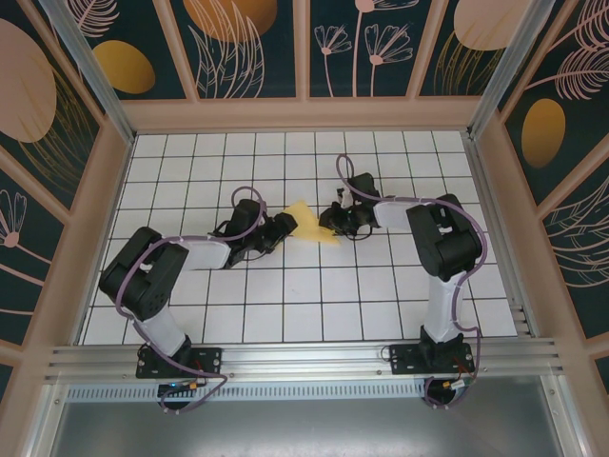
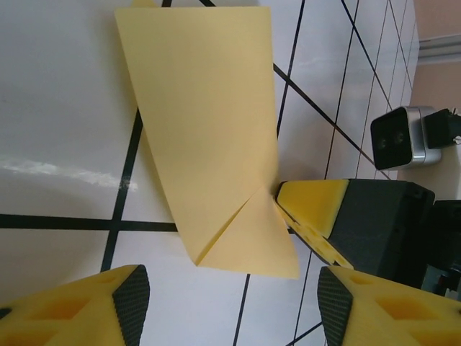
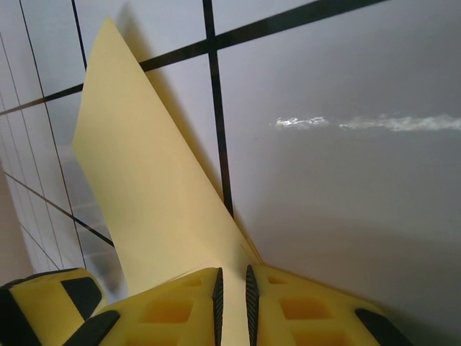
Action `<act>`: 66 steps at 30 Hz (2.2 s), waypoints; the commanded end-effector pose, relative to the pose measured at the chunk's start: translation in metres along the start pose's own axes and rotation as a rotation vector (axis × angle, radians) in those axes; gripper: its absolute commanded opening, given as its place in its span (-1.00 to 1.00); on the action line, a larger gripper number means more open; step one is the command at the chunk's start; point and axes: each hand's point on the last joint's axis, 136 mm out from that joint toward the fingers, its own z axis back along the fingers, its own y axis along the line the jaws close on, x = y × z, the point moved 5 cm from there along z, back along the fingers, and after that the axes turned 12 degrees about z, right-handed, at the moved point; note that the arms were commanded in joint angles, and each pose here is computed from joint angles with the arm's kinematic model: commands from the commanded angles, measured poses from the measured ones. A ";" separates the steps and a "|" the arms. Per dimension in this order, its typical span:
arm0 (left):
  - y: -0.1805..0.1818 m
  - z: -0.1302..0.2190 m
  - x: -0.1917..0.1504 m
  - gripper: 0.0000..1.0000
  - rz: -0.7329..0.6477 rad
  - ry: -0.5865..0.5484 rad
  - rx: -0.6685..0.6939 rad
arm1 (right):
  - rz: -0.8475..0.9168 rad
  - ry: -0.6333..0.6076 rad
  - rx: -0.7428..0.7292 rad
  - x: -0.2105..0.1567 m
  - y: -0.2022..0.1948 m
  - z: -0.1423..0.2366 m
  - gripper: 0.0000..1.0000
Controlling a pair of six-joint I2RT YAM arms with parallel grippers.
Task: Fold a paper plane with a square sheet of paper (pick it up from the middle)
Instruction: Fold the wing for the fifth time at the center of the table.
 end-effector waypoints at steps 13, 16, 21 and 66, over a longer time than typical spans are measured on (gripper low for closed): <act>-0.011 -0.030 -0.002 0.15 0.072 0.045 -0.006 | -0.113 0.072 -0.050 -0.022 -0.029 -0.005 -0.59; -0.010 -0.034 -0.002 0.15 0.074 0.049 0.011 | -0.115 0.068 -0.052 -0.021 -0.029 -0.005 -0.58; -0.006 -0.035 0.001 0.21 0.073 0.026 0.054 | -0.115 0.067 -0.055 -0.021 -0.029 -0.005 -0.58; -0.021 -0.036 0.005 -0.99 -0.030 -0.001 0.115 | 0.562 -0.280 -0.110 0.005 0.034 0.054 0.20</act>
